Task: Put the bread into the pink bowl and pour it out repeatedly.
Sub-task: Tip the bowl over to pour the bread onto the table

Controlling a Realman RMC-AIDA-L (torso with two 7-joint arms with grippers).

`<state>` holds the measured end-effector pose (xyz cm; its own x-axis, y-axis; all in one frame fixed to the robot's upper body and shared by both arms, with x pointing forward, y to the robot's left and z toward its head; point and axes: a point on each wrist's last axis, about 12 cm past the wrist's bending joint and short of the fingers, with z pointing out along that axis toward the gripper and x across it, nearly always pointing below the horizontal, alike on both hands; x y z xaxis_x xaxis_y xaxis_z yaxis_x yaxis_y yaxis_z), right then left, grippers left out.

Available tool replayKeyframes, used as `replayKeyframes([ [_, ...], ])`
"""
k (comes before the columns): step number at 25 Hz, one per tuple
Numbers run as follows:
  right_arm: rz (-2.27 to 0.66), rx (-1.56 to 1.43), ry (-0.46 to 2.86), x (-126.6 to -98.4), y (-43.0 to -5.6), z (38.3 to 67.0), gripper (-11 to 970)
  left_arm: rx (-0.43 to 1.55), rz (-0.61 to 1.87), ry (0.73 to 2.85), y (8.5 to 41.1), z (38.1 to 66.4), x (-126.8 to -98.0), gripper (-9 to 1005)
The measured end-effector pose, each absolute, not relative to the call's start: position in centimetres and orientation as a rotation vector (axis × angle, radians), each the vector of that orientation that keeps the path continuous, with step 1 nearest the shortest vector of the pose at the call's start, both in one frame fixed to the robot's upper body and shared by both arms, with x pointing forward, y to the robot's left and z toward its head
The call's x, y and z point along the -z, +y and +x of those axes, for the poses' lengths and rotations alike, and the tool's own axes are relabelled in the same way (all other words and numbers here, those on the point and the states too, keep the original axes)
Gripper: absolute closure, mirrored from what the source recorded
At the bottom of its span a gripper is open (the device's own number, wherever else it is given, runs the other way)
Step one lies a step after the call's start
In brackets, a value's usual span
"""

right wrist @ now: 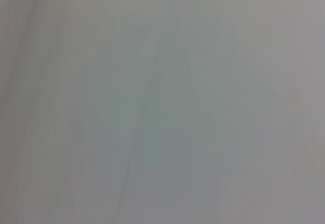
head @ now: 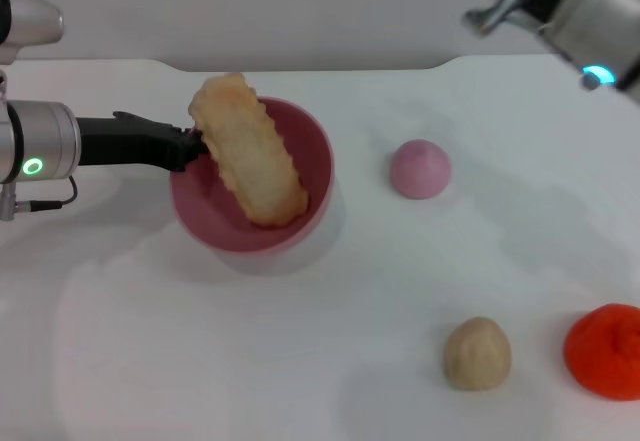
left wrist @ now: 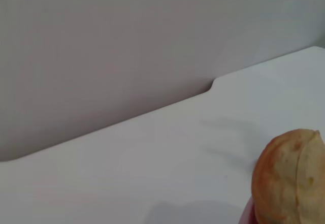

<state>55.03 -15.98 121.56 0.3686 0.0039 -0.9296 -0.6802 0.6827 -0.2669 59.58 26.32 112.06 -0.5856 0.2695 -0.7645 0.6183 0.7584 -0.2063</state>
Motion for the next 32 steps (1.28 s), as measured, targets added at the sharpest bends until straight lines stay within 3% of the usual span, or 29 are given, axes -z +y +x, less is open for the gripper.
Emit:
replayKeyframes([
  [6,-0.498,-0.474,0.84,-119.5,-21.9,53.2,446,0.615,0.66,2.187,25.4,60.1,-112.1,954],
  [19,-0.084,-0.014,0.767,-113.0,-35.4,48.2,445,0.629,0.767,2.077,19.9,61.1,-112.8,953],
  [24,-0.008,0.077,0.787,-112.0,-37.6,46.7,447,0.584,0.809,2.019,17.2,61.5,-113.0,953],
  [32,0.005,0.091,0.795,-111.4,-37.7,46.0,445,0.514,0.862,1.951,14.6,61.6,-113.0,954],
])
